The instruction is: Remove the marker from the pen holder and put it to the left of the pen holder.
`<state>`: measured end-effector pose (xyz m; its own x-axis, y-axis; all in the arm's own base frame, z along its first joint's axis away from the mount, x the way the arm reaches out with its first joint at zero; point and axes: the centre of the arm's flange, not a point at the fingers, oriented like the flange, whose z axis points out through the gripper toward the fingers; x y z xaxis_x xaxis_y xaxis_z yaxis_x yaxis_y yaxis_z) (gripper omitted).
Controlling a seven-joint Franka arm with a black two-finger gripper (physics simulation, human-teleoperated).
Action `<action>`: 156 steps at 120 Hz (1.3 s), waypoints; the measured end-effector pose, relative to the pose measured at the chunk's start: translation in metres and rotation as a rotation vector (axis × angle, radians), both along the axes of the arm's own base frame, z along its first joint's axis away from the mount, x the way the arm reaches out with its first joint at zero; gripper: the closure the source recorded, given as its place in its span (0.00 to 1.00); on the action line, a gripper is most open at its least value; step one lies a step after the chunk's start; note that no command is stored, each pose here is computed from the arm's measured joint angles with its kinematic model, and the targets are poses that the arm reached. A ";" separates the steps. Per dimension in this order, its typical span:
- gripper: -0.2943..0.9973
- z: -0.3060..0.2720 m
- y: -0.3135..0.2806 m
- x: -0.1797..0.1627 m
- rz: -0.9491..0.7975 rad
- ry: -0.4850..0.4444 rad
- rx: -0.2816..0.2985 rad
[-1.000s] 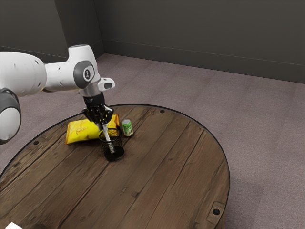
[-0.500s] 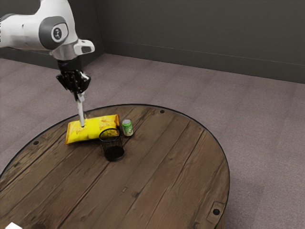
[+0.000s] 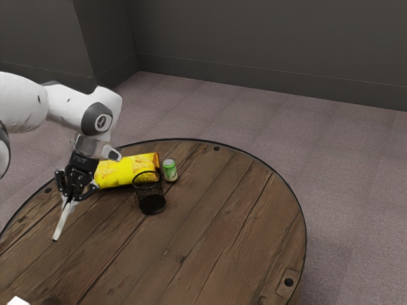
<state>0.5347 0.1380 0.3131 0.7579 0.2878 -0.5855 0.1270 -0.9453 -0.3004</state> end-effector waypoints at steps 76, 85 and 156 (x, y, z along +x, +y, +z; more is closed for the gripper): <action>0.67 -0.052 -0.003 0.002 0.033 0.075 0.027; 0.55 -0.052 -0.004 0.003 0.036 0.073 0.025; 0.27 0.205 -0.014 0.033 0.029 -0.567 -0.156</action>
<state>0.5676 0.1235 0.5182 0.9582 0.2562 -0.1277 0.2537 -0.9666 -0.0358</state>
